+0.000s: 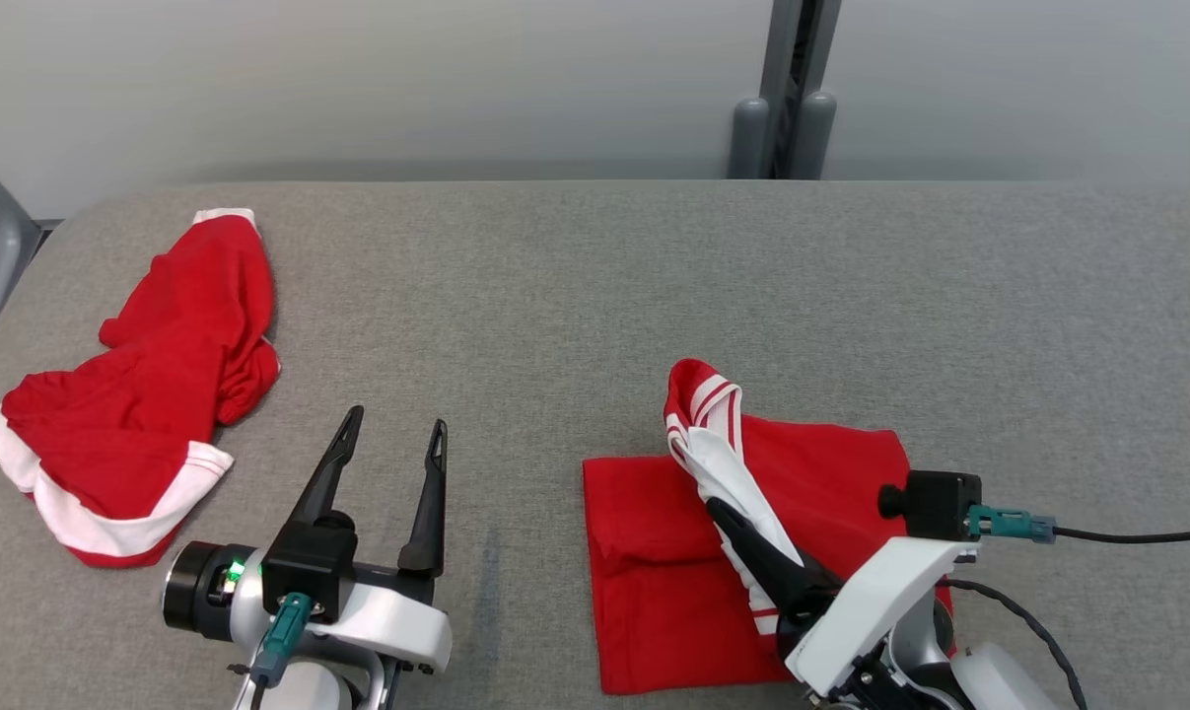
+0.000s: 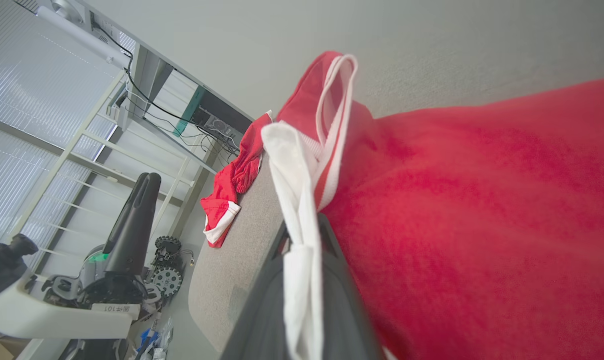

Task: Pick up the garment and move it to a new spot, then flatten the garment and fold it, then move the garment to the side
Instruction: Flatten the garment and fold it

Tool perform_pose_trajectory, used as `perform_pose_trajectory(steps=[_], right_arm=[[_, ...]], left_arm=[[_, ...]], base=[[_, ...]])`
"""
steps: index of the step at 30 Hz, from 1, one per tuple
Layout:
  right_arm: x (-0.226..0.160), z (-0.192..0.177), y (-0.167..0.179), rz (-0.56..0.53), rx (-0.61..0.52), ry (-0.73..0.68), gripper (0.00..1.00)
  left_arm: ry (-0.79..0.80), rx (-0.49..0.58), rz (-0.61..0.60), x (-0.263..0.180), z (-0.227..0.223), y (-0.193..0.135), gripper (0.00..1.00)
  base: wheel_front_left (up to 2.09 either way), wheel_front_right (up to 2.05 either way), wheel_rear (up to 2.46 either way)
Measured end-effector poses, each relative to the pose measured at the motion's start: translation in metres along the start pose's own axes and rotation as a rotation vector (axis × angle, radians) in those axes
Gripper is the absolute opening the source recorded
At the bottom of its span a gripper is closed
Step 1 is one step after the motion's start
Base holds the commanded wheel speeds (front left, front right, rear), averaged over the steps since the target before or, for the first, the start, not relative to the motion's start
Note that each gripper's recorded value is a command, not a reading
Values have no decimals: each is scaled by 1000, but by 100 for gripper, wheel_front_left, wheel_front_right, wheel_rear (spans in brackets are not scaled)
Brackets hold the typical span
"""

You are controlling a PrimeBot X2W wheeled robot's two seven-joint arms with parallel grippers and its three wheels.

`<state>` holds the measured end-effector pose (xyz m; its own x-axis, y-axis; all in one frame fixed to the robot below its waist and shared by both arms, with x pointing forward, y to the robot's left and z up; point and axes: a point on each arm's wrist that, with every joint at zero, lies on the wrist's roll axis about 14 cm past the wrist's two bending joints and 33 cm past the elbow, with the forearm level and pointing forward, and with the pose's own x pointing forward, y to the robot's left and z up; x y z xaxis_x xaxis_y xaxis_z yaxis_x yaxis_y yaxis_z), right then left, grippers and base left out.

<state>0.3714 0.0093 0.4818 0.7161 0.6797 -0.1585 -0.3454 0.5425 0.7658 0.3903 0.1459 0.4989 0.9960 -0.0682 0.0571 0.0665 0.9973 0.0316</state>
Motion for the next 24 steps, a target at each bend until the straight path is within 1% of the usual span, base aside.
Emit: perform_pose_trajectory(steps=[3,6,12,13,14,17,24], right_arm=[[8,-11,5,13,-4,39,0],[15,-24,8,23,-37,87,0],[25,-40,-2,-1,-17,143,0],[25,-42,-7,-14,-13,150,39],[26,-42,-10,-22,-9,152,100],[29,-47,-8,-12,8,175,100],[33,-46,29,104,48,179,100]], left_arm=[[3,-2,11,-3,-1,3,100],[11,-4,22,-7,-2,5,100],[35,-4,62,-12,-10,18,100],[38,-3,67,-13,-11,19,100],[42,-4,70,-13,-12,20,100],[50,-8,79,-13,-14,23,100],[53,-11,81,-13,-15,22,100]], base=[[0,0,0],[0,0,0],[0,0,0],[0,0,0],[0,0,0],[0,0,0],[0,0,0]])
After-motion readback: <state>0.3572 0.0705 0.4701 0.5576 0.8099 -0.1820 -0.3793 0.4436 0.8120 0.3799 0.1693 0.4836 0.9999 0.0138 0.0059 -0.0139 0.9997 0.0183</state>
